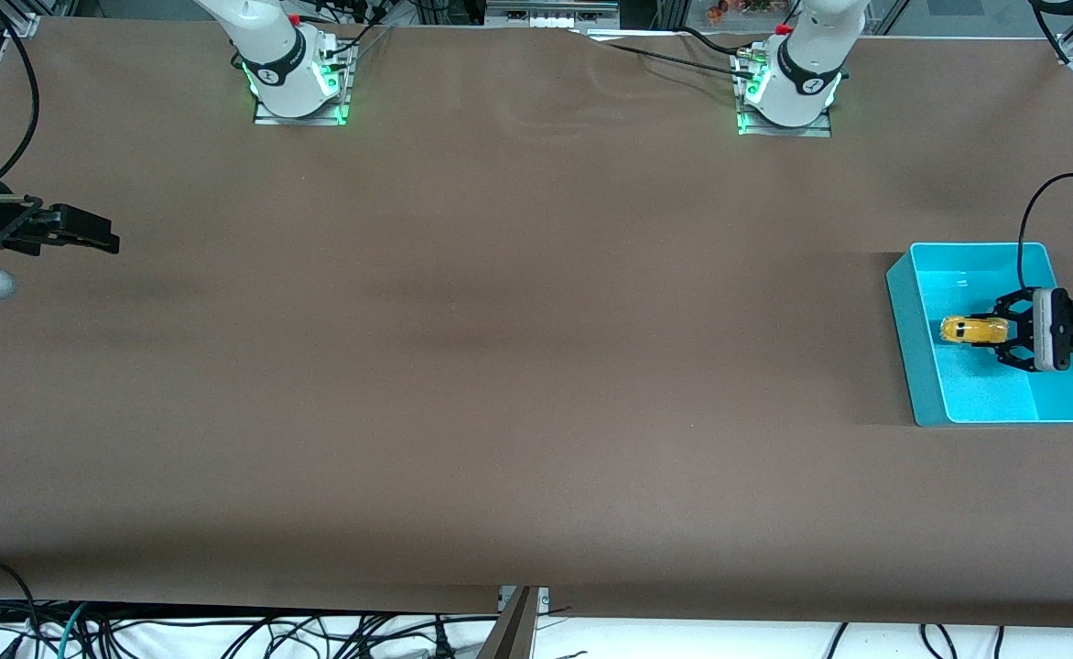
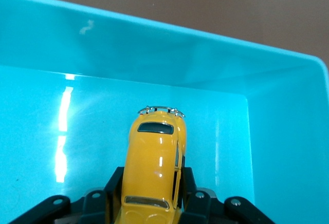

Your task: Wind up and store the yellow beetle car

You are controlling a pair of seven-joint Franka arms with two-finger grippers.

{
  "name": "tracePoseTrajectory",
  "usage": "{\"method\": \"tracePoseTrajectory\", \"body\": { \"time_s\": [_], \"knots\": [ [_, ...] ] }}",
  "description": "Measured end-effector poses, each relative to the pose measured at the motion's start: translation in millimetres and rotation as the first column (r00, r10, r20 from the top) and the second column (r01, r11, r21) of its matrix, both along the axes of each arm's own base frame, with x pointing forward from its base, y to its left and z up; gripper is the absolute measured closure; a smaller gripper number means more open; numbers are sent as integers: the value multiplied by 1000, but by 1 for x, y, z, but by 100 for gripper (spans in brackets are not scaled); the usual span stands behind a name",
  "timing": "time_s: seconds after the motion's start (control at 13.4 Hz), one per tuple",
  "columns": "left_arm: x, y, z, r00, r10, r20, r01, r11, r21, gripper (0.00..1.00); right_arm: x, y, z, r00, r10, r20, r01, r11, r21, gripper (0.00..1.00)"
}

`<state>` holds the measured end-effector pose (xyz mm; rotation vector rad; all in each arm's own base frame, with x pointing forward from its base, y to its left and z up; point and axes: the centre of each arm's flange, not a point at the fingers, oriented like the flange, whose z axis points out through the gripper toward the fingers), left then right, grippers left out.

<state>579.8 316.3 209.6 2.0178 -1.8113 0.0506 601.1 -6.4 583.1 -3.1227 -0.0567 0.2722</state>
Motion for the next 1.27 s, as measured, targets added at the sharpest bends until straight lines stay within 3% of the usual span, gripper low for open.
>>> {"method": "tracePoseTrajectory", "body": {
  "time_s": [0.22,0.37,0.45,0.82,1.04,1.27],
  "knots": [
    [0,-4,1,1000,-10,7,10,1000,-2,24,0,1,0,1000,2,0,-2,1000,0,0],
    [3,-9,32,1000,-22,10,22,1000,5,4,0,2,0,1000,3,0,-3,1000,0,0],
    [4,-14,56,1000,-18,0,18,1000,12,0,0,2,0,1000,3,0,-3,1000,0,0],
    [20,-116,210,995,88,-38,-81,984,156,0,0,5,0,1000,8,2,-8,1000,1,0],
    [37,-209,246,982,180,-49,-163,956,246,0,0,5,0,1000,9,3,-9,1000,1,0],
    [47,-299,265,946,322,-38,-292,898,330,0,0,5,0,1000,9,3,-9,1000,1,0]
  ]
}}
